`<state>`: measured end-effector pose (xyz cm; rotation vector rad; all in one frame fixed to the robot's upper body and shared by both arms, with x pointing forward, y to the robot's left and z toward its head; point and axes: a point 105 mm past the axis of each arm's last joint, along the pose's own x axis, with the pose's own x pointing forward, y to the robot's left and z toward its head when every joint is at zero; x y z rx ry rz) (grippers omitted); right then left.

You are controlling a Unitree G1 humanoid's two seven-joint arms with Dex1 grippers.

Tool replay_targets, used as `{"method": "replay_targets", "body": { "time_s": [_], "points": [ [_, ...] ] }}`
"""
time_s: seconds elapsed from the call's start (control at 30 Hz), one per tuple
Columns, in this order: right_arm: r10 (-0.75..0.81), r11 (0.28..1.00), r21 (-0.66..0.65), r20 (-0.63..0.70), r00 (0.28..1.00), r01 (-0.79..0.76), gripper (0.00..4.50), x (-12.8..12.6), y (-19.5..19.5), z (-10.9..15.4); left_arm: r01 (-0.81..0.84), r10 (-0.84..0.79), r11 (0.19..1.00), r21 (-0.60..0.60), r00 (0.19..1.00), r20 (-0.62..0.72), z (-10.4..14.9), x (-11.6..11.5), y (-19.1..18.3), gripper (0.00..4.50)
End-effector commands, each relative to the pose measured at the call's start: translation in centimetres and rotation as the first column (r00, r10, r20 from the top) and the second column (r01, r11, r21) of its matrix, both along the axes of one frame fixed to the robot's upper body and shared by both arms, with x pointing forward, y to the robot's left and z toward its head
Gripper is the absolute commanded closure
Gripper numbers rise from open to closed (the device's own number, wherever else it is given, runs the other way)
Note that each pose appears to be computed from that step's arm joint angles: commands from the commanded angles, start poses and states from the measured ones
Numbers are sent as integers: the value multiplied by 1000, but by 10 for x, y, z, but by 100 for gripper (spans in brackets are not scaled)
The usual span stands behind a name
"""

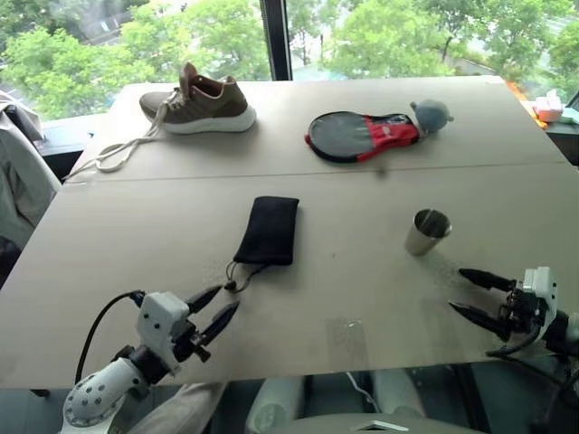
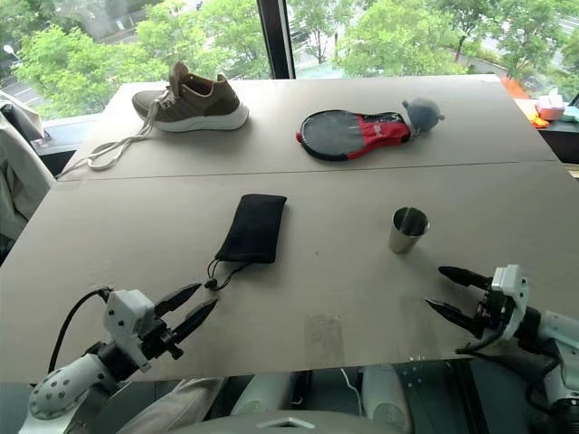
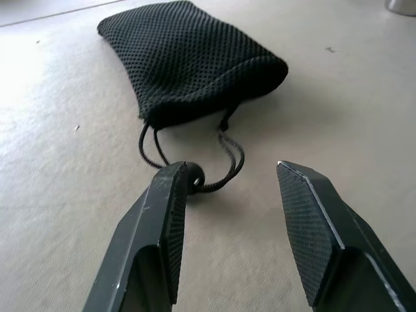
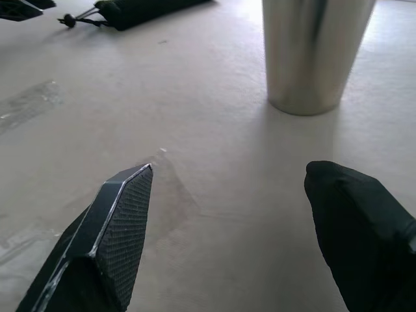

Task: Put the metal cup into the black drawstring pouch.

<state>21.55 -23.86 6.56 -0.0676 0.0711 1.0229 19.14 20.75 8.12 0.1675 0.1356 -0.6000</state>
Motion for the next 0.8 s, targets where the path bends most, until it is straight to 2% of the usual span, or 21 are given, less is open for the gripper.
{"method": "replay_targets", "body": {
  "time_s": [0.03,0.1,0.2,0.33,0.53,0.8],
  "points": [
    [12,999,29,68,998,-14,73,-9,12,13,26,-26,1000,3,997,69,16,13,-12,226],
    [-4,1000,30,85,996,2,73,-11,18,13,9,-14,999,46,994,105,18,24,-15,226],
    [-99,990,113,96,990,88,73,-11,30,20,-22,-44,955,295,976,212,13,49,-23,226],
    [-115,986,131,112,987,100,73,-23,45,28,-15,-110,893,450,962,251,5,64,-33,226],
    [-99,986,143,136,986,80,73,-38,67,36,-27,-136,867,498,948,287,-1,71,-45,226],
    [-80,988,140,129,988,61,73,-44,76,38,-110,-162,825,554,893,419,11,80,-47,226]
  ]
}}
